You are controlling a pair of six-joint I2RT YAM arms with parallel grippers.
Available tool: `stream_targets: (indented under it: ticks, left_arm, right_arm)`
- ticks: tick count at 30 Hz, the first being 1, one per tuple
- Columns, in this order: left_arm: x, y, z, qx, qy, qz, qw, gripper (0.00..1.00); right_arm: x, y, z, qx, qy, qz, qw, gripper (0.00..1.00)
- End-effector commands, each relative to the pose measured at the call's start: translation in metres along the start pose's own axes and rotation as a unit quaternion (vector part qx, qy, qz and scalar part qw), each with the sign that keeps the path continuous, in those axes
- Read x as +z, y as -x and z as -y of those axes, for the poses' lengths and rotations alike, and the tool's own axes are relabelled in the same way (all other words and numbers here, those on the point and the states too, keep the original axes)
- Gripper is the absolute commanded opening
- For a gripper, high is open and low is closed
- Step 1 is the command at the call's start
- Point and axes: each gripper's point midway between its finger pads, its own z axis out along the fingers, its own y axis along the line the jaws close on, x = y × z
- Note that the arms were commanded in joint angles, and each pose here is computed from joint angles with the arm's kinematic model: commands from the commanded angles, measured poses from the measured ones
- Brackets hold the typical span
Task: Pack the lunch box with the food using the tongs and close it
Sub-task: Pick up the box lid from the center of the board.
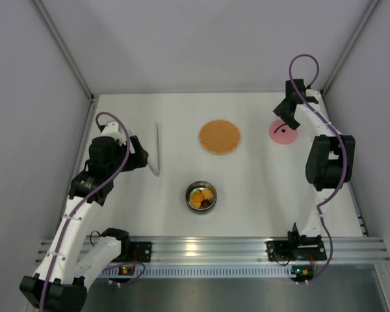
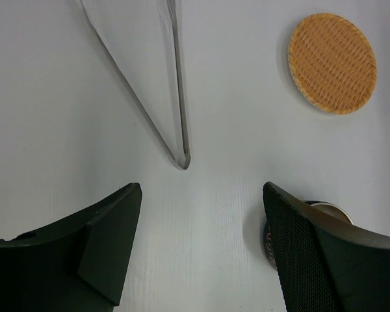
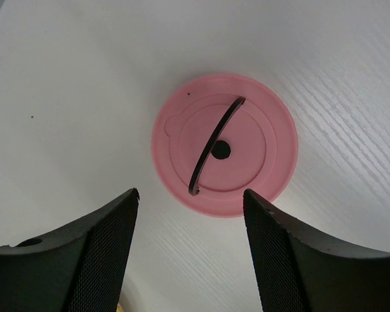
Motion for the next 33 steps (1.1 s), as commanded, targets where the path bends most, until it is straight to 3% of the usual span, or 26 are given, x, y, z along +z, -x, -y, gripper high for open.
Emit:
stream_targets:
  ticks: [1, 15, 18, 19, 21, 27, 31, 33]
  left_arm:
    - [0.002, 0.004, -0.001, 0.006, 0.002, 0.01, 1.0, 0.8]
    - [0.008, 0.0, 0.0, 0.007, 0.0, -0.003, 1.0, 0.8]
    - [0.008, 0.0, 0.001, 0.006, 0.0, -0.002, 1.0, 0.8]
    - [0.008, -0.001, 0.0, 0.006, 0.001, -0.004, 1.0, 0.8]
    - [0.008, -0.001, 0.0, 0.006, 0.001, -0.004, 1.0, 0.81]
    - [0.009, -0.002, 0.002, 0.006, -0.004, -0.007, 1.0, 0.81]
    - [0.009, -0.002, 0.003, 0.005, -0.006, -0.007, 1.0, 0.81]
    - [0.009, -0.002, 0.002, 0.006, -0.005, -0.007, 1.0, 0.81]
  right_arm:
    - [0.001, 0.01, 0.01, 0.001, -0.022, 0.012, 1.0, 0.65]
    - [0.051, 0.007, 0.024, 0.007, -0.041, -0.015, 0.999, 0.57]
    - [0.05, 0.008, 0.021, -0.002, -0.035, -0.016, 0.999, 0.35]
    - [0.049, 0.008, 0.021, -0.003, -0.035, -0.017, 0.999, 0.17]
    - [0.039, 0.012, 0.021, -0.004, -0.027, -0.011, 1.0, 0.0]
    - [-0.012, 0.016, 0.008, -0.032, 0.047, 0.005, 0.998, 0.0]
    - [-0.078, -0.013, -0.03, -0.091, 0.163, -0.013, 0.982, 0.0]
    - [-0.129, -0.032, -0.053, -0.155, 0.215, -0.003, 0.964, 0.0]
